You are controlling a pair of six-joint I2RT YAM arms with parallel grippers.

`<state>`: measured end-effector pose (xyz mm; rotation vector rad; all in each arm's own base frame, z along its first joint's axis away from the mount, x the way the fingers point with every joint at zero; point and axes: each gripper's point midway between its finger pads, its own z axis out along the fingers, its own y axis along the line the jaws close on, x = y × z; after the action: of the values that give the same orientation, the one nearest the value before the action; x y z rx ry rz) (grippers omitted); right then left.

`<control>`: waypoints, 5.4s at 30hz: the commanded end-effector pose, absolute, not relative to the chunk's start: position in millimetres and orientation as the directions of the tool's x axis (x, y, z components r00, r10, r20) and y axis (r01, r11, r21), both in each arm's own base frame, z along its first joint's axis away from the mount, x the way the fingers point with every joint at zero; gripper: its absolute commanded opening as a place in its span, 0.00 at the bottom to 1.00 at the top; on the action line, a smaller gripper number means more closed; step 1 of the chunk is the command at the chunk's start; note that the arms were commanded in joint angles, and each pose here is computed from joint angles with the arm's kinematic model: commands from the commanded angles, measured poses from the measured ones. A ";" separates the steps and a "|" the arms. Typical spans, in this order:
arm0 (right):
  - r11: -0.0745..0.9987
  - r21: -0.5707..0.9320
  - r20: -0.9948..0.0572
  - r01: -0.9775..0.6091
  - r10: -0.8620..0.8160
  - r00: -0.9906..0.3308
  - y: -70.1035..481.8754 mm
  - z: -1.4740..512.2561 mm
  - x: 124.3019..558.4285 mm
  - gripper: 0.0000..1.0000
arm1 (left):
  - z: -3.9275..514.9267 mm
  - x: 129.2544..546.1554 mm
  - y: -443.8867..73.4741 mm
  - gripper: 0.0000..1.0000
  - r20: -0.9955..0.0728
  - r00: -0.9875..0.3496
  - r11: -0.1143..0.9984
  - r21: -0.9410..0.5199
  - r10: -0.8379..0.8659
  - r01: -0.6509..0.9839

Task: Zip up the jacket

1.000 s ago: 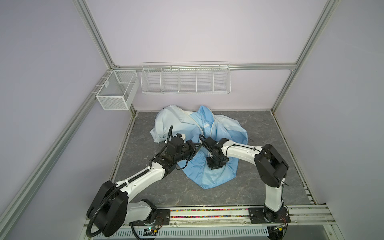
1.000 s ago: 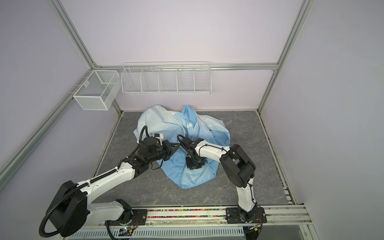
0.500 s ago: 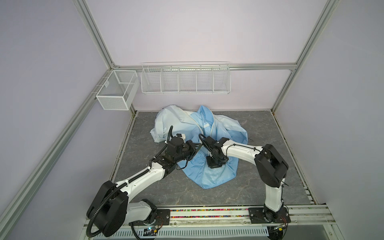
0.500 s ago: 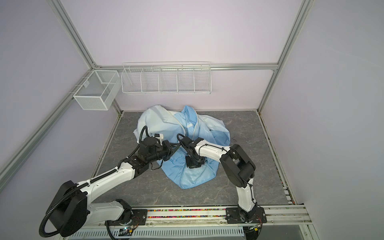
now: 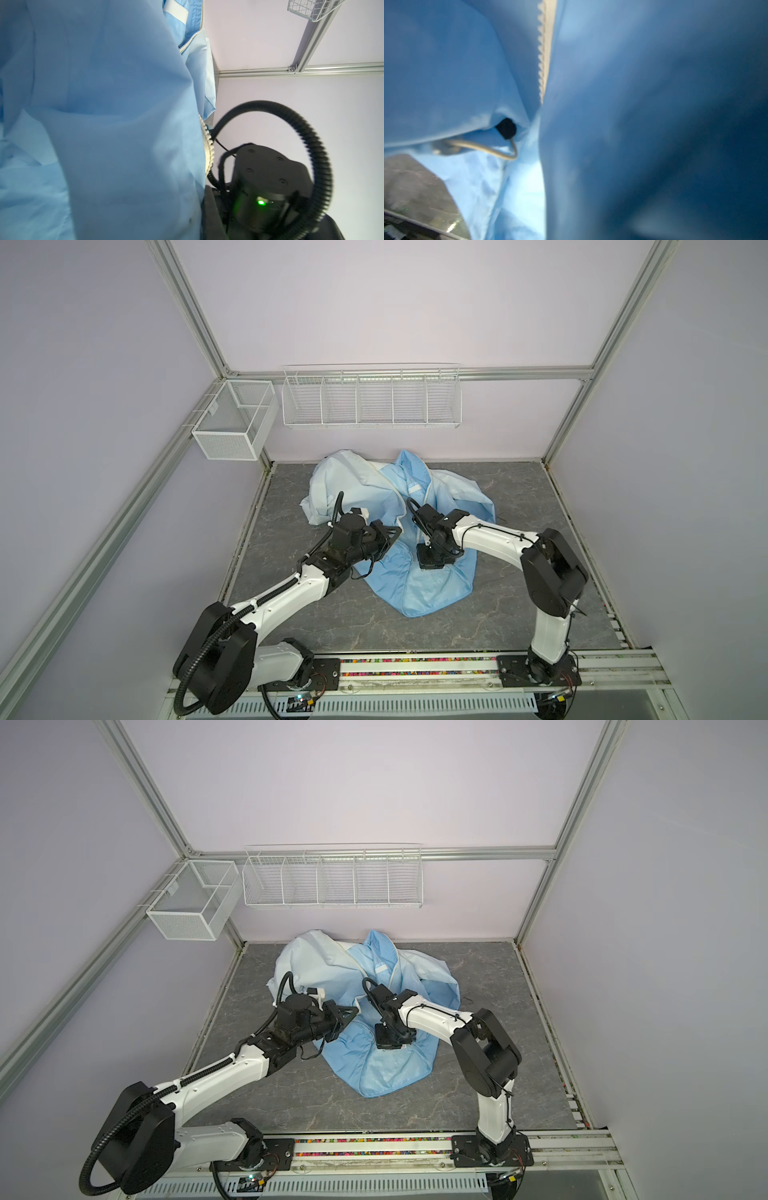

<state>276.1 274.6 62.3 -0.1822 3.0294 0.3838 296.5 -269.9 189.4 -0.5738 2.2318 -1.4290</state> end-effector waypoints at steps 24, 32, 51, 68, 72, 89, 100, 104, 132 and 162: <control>0.208 0.755 -0.646 -0.622 0.395 -0.653 288.9 391.9 421.6 0.07 | 390.2 426.3 -213.0 0.00 -0.541 -0.612 0.430 -0.838 -0.577 0.335; -0.173 0.723 -0.555 -0.669 0.432 -0.711 313.8 439.5 438.4 0.07 | 451.0 422.5 -211.8 0.00 -0.534 -0.454 0.224 -0.787 -0.713 0.575; 0.083 0.694 -0.711 -0.715 0.233 -0.663 331.4 388.1 409.5 0.07 | 434.7 421.2 -258.0 0.00 -0.537 -0.488 0.160 -0.768 -0.688 0.620; -0.104 0.652 -0.686 -0.751 0.341 -0.643 333.4 444.7 390.8 0.07 | 436.2 404.0 -265.6 0.00 -0.488 -0.534 0.059 -0.774 -0.690 0.630; -0.132 0.649 -0.674 -0.749 0.356 -0.647 330.7 456.2 387.2 0.07 | 446.5 394.5 -266.0 0.00 -0.479 -0.542 0.016 -0.759 -0.691 0.651; -0.227 0.698 -0.610 -0.679 0.308 -0.730 325.7 466.8 374.3 0.07 | 459.8 373.4 -271.9 0.00 -0.454 -0.624 -0.105 -0.750 -0.636 0.653; -0.226 0.721 -0.599 -0.655 0.271 -0.753 326.8 457.1 370.8 0.07 | 478.9 370.7 -270.6 0.00 -0.443 -0.627 -0.155 -0.725 -0.641 0.671; -0.220 0.727 -0.598 -0.650 0.261 -0.758 327.2 452.8 369.2 0.07 | 479.5 370.5 -270.6 0.00 -0.443 -0.631 -0.157 -0.727 -0.638 0.669; -0.206 0.718 -0.608 -0.665 0.280 -0.743 321.9 459.3 370.3 0.07 | 468.7 358.6 -277.7 0.00 -0.436 -0.700 -0.185 -0.760 -0.565 0.623; -0.073 0.792 -0.566 -0.607 0.287 -0.773 310.9 443.6 386.9 0.07 | 448.7 334.3 -293.8 0.00 -0.435 -0.823 -0.151 -0.845 -0.365 0.513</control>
<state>382.7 321.4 424.1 -0.4141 1.6571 1.9957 363.4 -293.6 415.6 0.0106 1.6242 -1.9665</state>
